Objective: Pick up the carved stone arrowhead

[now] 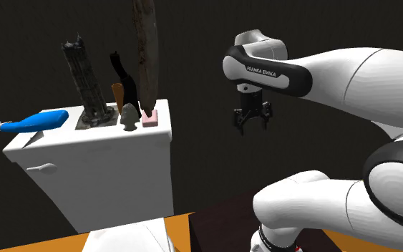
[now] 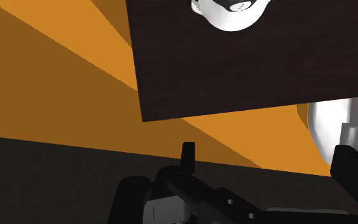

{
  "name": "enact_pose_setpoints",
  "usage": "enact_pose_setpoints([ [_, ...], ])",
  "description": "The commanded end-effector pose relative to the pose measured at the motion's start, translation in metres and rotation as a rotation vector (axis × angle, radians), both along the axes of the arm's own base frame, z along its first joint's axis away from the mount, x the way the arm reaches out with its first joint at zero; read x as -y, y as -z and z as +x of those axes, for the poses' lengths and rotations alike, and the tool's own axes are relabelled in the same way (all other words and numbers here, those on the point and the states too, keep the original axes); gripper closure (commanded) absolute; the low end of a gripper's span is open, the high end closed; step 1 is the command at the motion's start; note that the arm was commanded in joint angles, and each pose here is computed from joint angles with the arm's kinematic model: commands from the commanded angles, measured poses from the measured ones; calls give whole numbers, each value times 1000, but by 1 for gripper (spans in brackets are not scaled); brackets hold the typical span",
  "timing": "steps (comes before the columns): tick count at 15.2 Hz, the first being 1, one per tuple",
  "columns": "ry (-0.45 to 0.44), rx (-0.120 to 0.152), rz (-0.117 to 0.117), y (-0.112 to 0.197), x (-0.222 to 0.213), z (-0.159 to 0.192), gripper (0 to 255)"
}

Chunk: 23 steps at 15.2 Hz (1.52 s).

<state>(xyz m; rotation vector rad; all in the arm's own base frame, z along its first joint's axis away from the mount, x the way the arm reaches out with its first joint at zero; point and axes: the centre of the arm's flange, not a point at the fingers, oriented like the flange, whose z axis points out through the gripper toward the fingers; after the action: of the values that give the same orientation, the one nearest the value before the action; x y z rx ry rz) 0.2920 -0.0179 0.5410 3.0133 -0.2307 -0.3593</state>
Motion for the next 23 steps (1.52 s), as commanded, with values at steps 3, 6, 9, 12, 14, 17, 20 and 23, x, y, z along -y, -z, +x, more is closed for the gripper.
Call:
enact_pose_setpoints([
  [3,0,36,-9,-6,-26,3,0],
  [6,1,89,-24,-15,-65,8,0],
  [9,2,143,-38,-23,-104,13,0],
  [12,2,196,-52,-31,-143,17,0],
  [14,3,232,-61,-37,-169,19,0],
  [17,3,286,-75,-44,-208,22,0],
  [20,4,339,-90,-51,-247,25,0],
  [23,4,393,-104,-58,-287,28,0],
])
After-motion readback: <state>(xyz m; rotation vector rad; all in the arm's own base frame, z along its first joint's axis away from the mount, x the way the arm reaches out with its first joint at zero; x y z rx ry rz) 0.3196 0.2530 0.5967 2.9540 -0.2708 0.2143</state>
